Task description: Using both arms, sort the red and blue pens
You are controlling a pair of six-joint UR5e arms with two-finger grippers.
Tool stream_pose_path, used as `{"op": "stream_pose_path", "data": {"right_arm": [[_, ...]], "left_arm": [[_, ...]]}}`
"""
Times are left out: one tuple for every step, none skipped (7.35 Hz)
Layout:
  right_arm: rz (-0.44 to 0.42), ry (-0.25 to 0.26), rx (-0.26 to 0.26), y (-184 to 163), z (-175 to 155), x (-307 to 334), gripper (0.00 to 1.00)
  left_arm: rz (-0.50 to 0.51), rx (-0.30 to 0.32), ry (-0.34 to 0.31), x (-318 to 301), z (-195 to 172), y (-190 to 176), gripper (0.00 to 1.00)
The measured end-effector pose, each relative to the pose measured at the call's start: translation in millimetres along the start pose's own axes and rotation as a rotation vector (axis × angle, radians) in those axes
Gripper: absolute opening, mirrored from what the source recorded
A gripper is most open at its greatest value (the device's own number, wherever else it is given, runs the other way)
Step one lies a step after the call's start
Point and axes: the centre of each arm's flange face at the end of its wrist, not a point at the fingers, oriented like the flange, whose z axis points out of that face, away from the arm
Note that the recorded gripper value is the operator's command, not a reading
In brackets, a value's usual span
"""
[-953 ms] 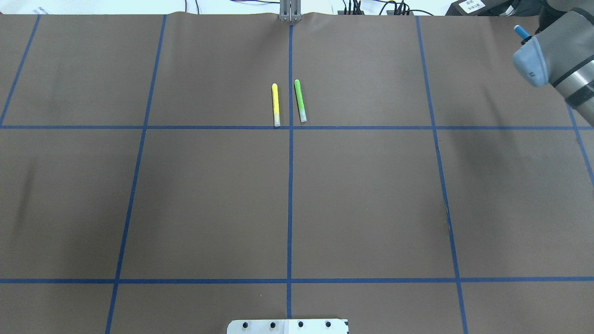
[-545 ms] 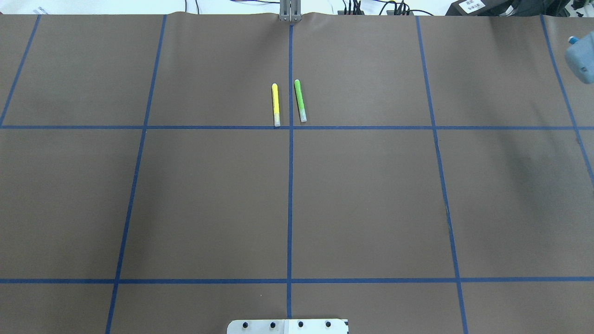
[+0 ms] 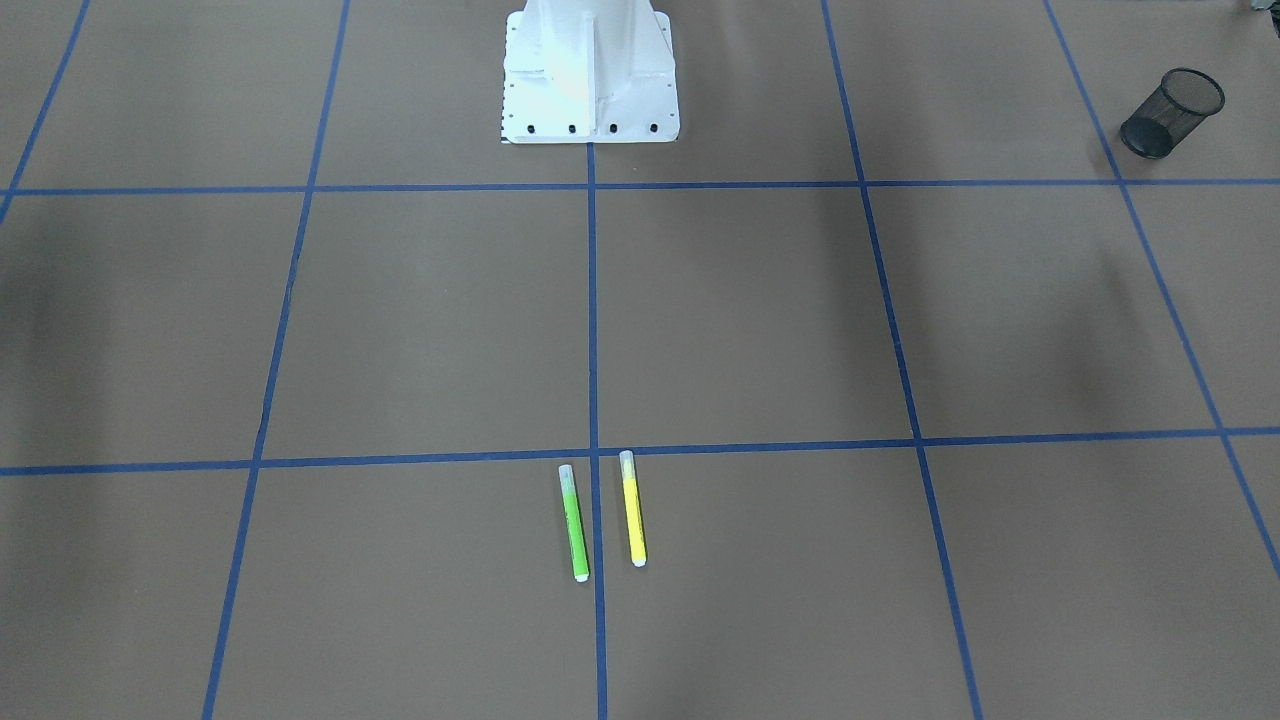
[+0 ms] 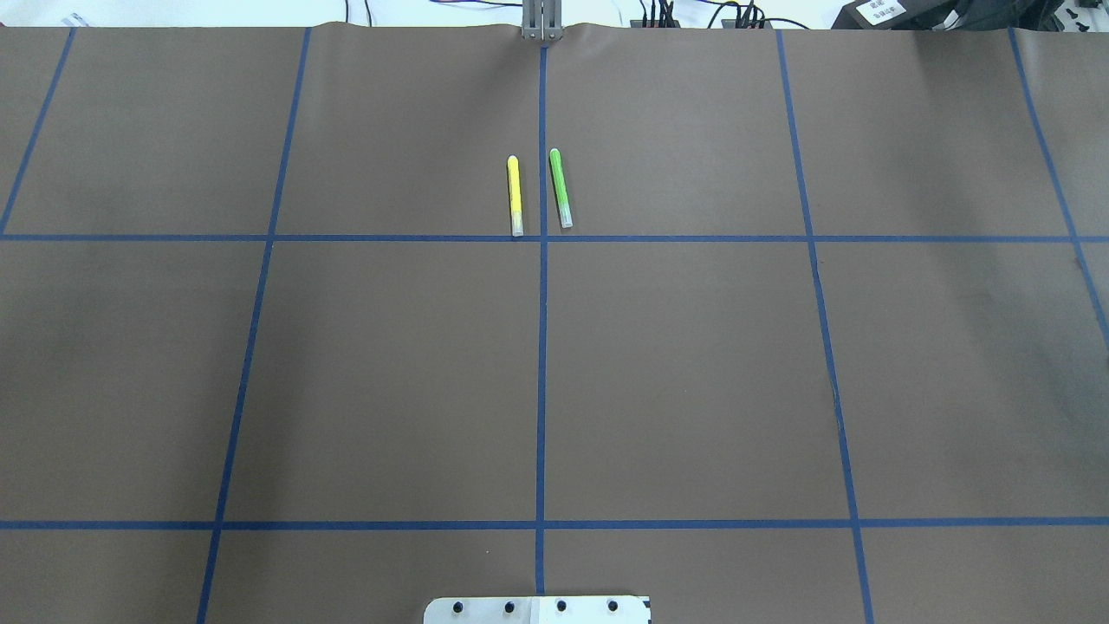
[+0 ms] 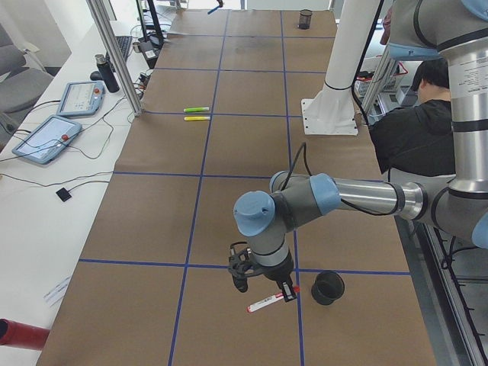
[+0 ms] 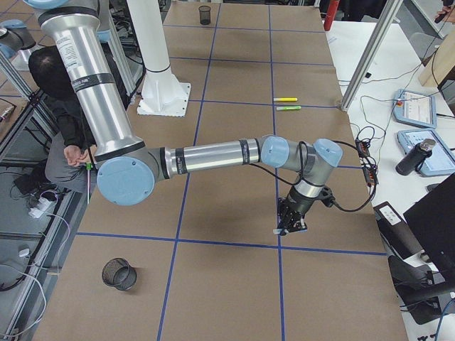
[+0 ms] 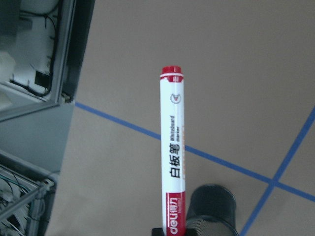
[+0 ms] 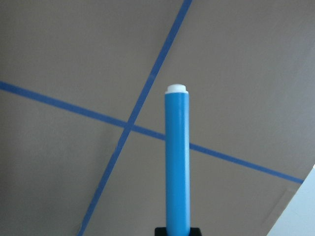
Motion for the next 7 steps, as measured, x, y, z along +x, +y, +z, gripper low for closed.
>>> {"op": "stream_pose_path", "data": {"right_arm": [[0.014,-0.043,-0.013,26,11,3,0.00],[0.036,-0.083,-0.027,48,14,1,0.00],[0.054,-0.112,-0.040,65,11,-5,0.00],[0.068,-0.128,-0.051,77,9,-11,0.00],[0.078,-0.141,-0.053,87,9,-14,0.00],[0.085,-0.154,-0.052,92,11,-16,0.00],[0.089,-0.161,-0.053,94,13,-17,0.00]], "left_arm": [[-0.077,-0.085,0.100,1,11,13,0.00],[-0.162,-0.163,0.196,2,23,24,0.00],[-0.239,-0.224,0.277,0,36,34,0.00],[-0.319,-0.279,0.359,-5,52,41,0.00],[-0.398,-0.328,0.431,-13,72,46,0.00],[-0.457,-0.360,0.477,-23,89,54,0.00],[-0.502,-0.382,0.507,-33,104,65,0.00]]}}
